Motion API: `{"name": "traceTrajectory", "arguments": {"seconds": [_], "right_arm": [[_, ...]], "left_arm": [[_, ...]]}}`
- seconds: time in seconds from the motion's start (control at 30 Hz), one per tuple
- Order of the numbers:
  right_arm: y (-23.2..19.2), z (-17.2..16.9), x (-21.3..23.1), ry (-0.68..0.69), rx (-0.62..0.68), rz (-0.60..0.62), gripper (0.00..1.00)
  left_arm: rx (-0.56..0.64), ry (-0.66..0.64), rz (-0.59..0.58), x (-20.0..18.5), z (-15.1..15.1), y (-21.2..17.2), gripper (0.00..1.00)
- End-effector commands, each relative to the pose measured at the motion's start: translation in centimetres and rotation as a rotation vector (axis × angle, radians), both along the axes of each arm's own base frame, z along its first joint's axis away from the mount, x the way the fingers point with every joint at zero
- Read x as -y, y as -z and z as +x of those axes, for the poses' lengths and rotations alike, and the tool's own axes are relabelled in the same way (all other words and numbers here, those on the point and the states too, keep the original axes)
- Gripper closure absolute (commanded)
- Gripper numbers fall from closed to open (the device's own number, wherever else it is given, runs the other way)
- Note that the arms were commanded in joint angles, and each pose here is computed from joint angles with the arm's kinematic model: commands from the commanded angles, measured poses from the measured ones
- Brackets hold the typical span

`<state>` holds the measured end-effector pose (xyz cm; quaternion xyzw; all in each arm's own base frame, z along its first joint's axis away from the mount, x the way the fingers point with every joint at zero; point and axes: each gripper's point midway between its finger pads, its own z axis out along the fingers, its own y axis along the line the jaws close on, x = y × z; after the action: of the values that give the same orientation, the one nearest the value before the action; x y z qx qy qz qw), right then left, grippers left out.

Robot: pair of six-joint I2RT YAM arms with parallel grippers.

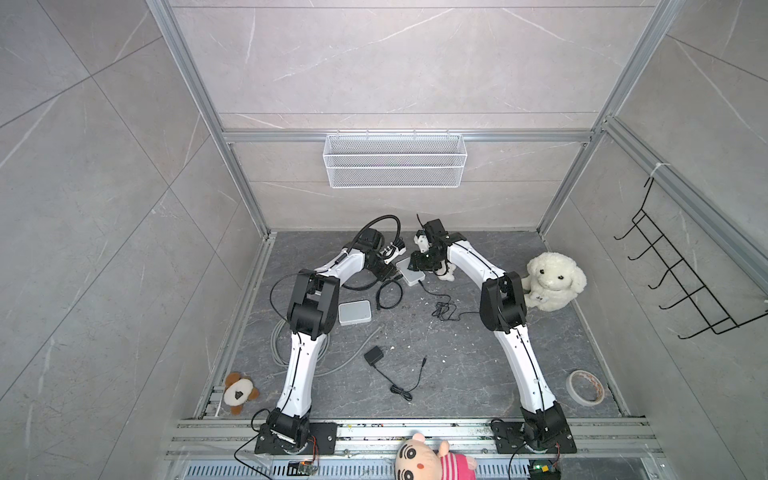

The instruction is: Insert the plug into the switch port

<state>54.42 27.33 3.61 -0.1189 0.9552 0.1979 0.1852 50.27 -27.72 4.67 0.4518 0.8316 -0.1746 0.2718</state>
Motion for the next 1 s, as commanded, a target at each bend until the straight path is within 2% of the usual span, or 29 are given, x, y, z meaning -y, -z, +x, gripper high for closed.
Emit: {"name": "traceTrajectory", "arguments": {"seconds": [0.0, 0.13, 0.17, 0.33, 0.67, 0.97], "right_arm": [[2.6, -1.8, 0.0, -0.013, -0.089, -0.016, 0.51], [3.0, -2.0, 0.0, -0.010, -0.103, -0.012, 0.53], [3.0, -2.0, 0.0, -0.011, -0.102, -0.012, 0.53], [3.0, -2.2, 0.1, -0.012, -0.102, -0.015, 0.53], [3.4, -2.5, 0.5, -0.002, -0.113, -0.018, 0.54], [2.9, -2.7, -0.3, -0.042, -0.111, 0.025, 0.54]], "left_arm": [[0.006, -0.039, 0.021, -0.5, 0.3, 0.1, 1.00], [0.008, -0.058, 0.040, -0.9, 0.3, 1.1, 1.00], [0.036, -0.062, 0.028, -0.9, 0.5, -0.3, 1.00], [0.058, -0.092, 0.038, -1.3, 0.8, -0.9, 1.00], [0.000, -0.174, 0.096, -2.5, 0.8, -0.5, 1.00], [-0.030, -0.130, 0.041, -1.2, 0.2, 0.1, 1.00]]}}
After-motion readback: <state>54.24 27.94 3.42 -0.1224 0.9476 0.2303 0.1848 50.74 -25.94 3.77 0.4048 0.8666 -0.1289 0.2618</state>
